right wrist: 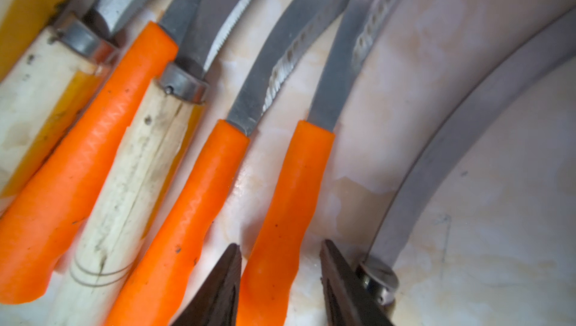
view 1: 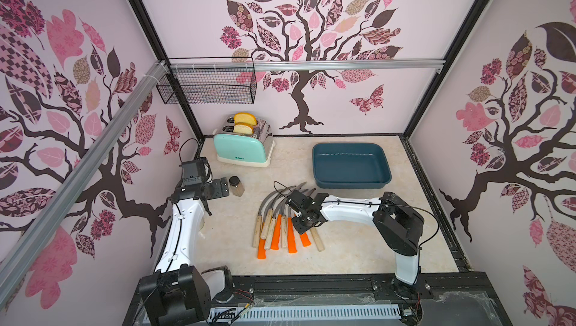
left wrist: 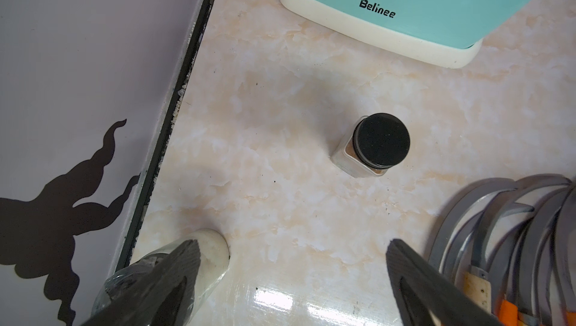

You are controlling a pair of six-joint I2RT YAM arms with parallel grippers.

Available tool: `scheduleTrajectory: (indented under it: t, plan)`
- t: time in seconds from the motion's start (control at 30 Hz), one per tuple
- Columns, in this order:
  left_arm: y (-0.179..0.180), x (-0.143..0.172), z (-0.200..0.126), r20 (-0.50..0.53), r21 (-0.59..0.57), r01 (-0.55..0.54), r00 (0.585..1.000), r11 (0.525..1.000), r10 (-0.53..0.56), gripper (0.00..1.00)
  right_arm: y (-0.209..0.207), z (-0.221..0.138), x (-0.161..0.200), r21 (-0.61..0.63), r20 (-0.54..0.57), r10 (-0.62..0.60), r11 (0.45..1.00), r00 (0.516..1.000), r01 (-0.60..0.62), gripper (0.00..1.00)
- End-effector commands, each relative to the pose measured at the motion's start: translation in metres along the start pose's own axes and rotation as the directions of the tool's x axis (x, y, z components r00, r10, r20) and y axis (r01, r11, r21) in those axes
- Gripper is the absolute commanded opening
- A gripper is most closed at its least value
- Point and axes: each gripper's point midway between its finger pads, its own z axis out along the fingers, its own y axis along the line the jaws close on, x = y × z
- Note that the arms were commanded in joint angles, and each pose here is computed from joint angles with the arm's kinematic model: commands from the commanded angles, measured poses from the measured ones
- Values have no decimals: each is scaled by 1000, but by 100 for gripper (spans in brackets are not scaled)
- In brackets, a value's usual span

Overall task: Put small sickles into storage boxes
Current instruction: Place the sickle in the storage box.

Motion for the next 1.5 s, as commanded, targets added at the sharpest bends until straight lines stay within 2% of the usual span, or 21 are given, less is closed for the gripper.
scheduleTrajectory:
  t: [0.0, 0.07, 0.17, 0.27, 0.47, 1.0, 1.47]
  plan:
    - [-2, -11, -2, 15, 20, -4, 1000, 1000, 4, 98, -10, 0, 8, 57, -39, -8, 998, 999, 10, 45]
    - [-3, -14, -2, 19, 24, -14, 1000, 1000, 13, 98, -11, 0, 10, 64, -47, -6, 998, 999, 9, 46]
    - [-2, -17, -2, 41, 21, -33, 999, 999, 32, 98, -13, 0, 13, 76, -56, -2, 997, 998, 7, 53]
    - [-2, -19, -3, 49, 18, -54, 997, 998, 53, 98, -14, 1, 15, 90, -59, -2, 996, 998, 7, 53]
    - [-2, -20, 0, 46, 18, -76, 996, 997, 75, 98, -12, 2, 17, 87, -69, -4, 996, 998, 10, 48]
    - [-9, -14, 9, 30, 58, -101, 995, 993, 100, 98, -5, 7, 21, 135, -108, -25, 990, 994, 39, 45]
    - [-12, -15, 9, 34, 71, -113, 993, 991, 111, 98, -2, 14, 28, 145, -137, -22, 989, 990, 42, 36]
